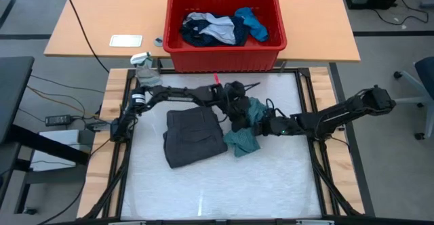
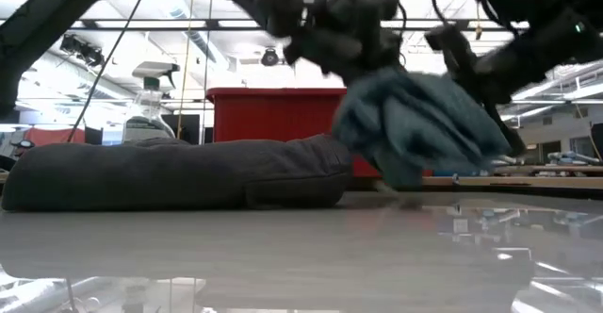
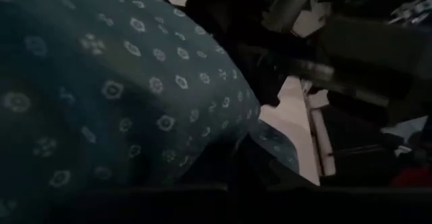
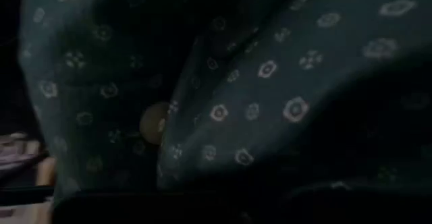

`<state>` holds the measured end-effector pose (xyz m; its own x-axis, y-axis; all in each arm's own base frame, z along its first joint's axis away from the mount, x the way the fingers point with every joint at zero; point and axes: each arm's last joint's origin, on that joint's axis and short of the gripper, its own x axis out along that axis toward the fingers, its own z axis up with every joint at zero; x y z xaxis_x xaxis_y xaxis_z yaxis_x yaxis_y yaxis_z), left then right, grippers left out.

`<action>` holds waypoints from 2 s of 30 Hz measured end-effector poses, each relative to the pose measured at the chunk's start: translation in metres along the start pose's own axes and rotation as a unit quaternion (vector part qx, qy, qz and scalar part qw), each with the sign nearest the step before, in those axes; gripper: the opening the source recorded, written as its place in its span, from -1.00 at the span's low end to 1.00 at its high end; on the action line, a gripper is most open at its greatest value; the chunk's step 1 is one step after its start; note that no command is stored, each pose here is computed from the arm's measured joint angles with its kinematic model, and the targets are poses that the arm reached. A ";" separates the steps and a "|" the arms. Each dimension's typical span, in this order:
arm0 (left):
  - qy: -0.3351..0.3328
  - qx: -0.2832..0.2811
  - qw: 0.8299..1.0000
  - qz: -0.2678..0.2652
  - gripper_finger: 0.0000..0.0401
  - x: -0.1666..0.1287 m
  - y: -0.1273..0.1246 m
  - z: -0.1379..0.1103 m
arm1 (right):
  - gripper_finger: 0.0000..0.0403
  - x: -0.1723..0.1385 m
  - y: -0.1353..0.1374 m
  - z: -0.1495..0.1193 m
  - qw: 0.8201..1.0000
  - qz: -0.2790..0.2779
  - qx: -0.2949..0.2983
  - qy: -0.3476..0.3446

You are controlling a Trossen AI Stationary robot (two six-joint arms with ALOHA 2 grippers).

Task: Fold laundry
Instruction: Stack the dark green shirt on top of the gray shorts

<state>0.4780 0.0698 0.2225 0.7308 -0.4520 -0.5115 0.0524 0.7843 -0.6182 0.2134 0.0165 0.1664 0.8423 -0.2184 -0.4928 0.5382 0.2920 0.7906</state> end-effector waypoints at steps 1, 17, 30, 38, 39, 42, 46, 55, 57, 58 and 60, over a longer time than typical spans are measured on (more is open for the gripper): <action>0.007 -0.001 1.000 0.012 -0.97 -0.009 -0.007 0.005 | -0.88 -0.002 0.006 0.003 1.000 0.015 -0.004 -0.005; 0.049 -0.115 0.936 0.330 -0.98 -0.139 -0.086 -0.067 | -0.88 0.081 0.118 0.055 0.984 0.116 -0.130 0.047; -0.108 -0.271 0.914 0.281 -0.98 -0.143 -0.102 -0.172 | -0.88 0.152 0.141 0.030 0.958 0.149 -0.164 0.182; -0.174 -0.270 0.896 0.306 -0.98 -0.190 -0.137 -0.169 | -0.88 0.139 0.178 0.066 0.948 0.149 -0.228 0.162; -0.175 -0.276 0.893 0.309 -0.98 -0.191 -0.139 -0.172 | -0.88 0.139 0.177 0.067 0.948 0.140 -0.233 0.168; -0.156 -0.285 0.885 0.333 -0.98 -0.185 -0.143 -0.182 | -0.88 0.139 0.165 0.063 0.944 0.100 -0.239 0.205; -0.150 -0.316 0.867 0.354 -0.98 -0.153 -0.137 -0.202 | -0.88 0.140 0.134 0.056 0.931 0.021 -0.255 0.261; -0.141 -0.382 0.836 0.366 -0.79 -0.117 -0.118 -0.237 | -0.38 0.138 0.097 0.074 0.908 0.030 -0.194 0.369; -0.148 -0.374 0.844 0.356 -0.71 -0.122 -0.123 -0.230 | -0.28 0.130 0.102 0.078 0.909 0.042 -0.175 0.377; -0.155 -0.365 0.849 0.350 -0.68 -0.126 -0.127 -0.225 | -0.25 0.126 0.106 0.081 0.911 0.046 -0.167 0.374; -0.172 -0.341 0.859 0.340 -0.61 -0.135 -0.134 -0.212 | -0.21 0.116 0.114 0.086 0.918 0.052 -0.157 0.360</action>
<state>0.2280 -0.0645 0.2480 0.5982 0.2574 -0.7589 -0.7923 0.3317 -0.5121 0.3704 -0.0554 0.2306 0.6297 0.4657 -0.6217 0.3397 0.5547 0.7596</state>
